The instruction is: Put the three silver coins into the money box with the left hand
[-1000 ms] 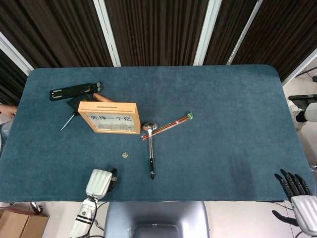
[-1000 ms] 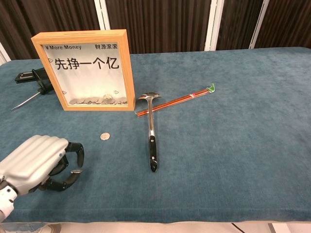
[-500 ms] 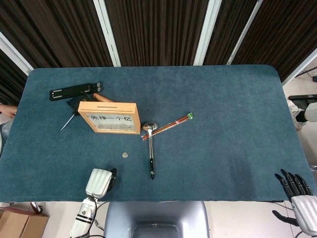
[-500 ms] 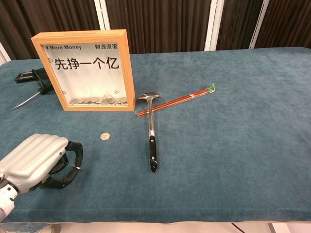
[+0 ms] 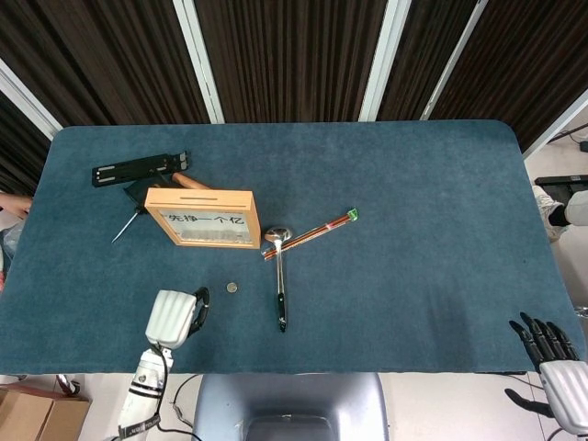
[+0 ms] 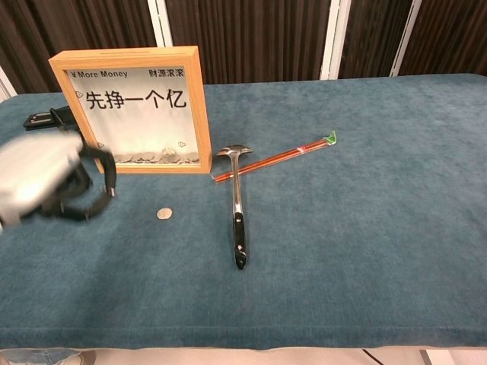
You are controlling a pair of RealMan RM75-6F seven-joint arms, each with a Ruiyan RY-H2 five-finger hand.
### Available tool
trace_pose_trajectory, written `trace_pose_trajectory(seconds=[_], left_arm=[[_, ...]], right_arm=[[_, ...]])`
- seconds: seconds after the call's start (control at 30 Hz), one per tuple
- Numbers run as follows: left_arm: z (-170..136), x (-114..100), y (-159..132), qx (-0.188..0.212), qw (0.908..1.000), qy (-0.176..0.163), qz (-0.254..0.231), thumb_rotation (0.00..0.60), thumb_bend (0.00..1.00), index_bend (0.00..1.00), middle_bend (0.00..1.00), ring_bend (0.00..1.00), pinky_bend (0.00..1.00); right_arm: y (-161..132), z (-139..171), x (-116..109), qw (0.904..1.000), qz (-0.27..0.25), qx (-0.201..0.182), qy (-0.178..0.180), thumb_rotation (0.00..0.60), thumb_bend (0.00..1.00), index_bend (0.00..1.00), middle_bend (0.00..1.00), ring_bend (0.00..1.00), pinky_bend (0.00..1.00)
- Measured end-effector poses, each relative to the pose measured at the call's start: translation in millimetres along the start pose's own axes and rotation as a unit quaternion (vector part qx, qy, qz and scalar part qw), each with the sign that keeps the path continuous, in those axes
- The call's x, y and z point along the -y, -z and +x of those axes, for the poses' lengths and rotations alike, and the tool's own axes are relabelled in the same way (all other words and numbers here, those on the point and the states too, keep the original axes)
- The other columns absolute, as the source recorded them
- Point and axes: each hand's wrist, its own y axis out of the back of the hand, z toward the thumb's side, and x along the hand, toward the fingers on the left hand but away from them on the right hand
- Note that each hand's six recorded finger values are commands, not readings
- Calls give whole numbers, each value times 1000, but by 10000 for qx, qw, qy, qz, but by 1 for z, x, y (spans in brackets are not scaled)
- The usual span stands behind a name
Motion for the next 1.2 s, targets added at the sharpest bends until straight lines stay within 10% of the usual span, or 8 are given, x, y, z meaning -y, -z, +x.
trace_pose_trajectory(seconds=[0.27,0.4,0.77,1.2], left_arm=[[67,-136,-1,-497,9947,-833,-348,600,498,601,1000,1000,1000],[100,-160,-6,-753,9940,-747,-246,600,498,601,1000,1000,1000],[167,-166,-28,-995,9935,-544,98,600,500,606,1000,1000,1000],[178,-136,-16,-1005,9948,-147,118,600,501,609,1000,1000,1000]], right_arm=[[5,-4,-2,9999,-39,128,34,600,53,0,0,0,0],[9,-7,-2,9998,-61,195,14,600,53,0,0,0,0],[17,-10,-9,9993,-177,326,67,600,53,0,0,0,0],[19,-8,-10,9991,-188,367,98,600,53,0,0,0,0]])
